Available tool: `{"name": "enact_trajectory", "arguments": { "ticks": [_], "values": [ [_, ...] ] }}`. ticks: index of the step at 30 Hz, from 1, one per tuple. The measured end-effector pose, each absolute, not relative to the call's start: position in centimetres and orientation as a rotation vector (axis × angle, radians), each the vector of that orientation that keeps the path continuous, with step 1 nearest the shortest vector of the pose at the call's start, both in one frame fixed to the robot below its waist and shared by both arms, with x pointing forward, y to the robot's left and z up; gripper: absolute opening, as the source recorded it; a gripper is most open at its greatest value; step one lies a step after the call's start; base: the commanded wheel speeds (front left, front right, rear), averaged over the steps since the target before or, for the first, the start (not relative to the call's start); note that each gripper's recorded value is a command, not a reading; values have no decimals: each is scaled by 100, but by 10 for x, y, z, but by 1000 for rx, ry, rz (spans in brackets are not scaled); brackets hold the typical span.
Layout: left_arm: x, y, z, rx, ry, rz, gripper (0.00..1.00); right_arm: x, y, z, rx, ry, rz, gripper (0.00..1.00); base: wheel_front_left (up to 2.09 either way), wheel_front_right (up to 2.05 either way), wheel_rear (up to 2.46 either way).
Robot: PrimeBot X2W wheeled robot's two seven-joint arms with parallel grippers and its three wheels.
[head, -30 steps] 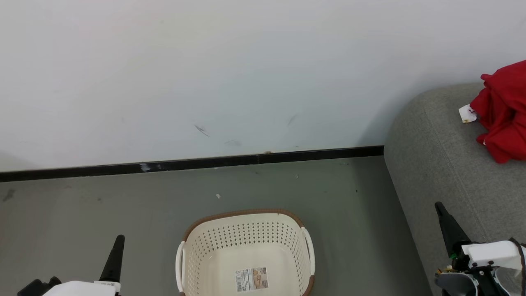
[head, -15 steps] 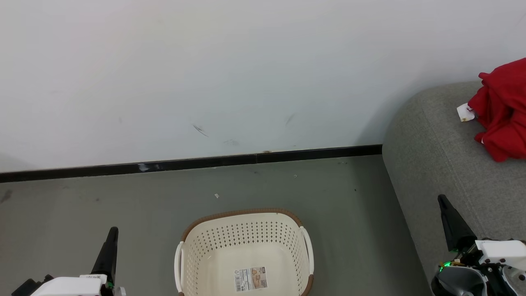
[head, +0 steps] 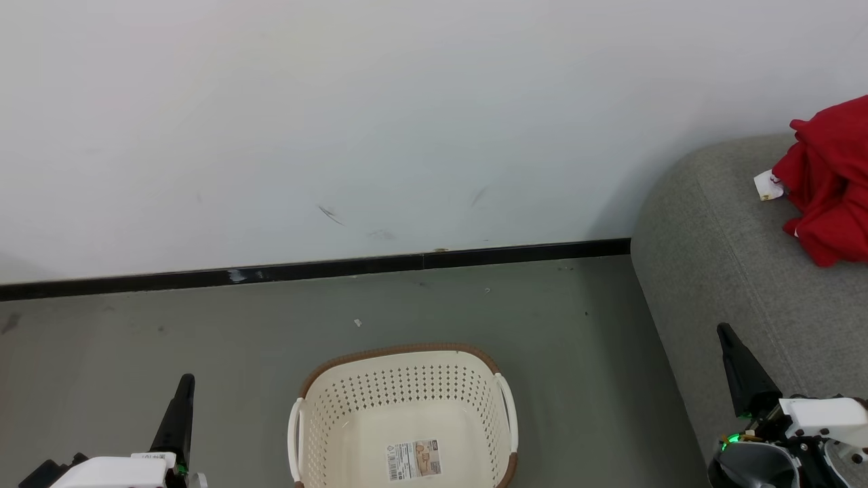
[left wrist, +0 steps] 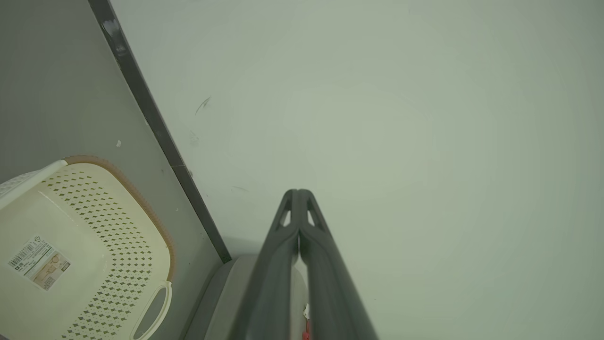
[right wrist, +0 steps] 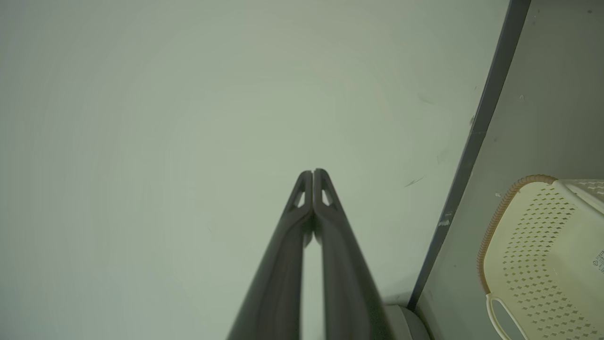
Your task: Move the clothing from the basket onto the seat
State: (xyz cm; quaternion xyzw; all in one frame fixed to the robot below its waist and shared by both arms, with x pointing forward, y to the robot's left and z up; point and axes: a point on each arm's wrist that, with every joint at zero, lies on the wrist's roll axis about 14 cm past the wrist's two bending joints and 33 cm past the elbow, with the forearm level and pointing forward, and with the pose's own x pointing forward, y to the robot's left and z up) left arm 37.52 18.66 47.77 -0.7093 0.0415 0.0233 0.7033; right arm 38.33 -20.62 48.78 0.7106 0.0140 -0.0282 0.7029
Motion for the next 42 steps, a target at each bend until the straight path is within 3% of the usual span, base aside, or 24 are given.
{"name": "enact_trajectory", "arguments": {
  "ticks": [42],
  "values": [
    [375, 187, 478, -1578, 92, 52, 0, 381, -204, 488, 1578, 34, -56, 0, 0, 0, 0]
  ]
}}
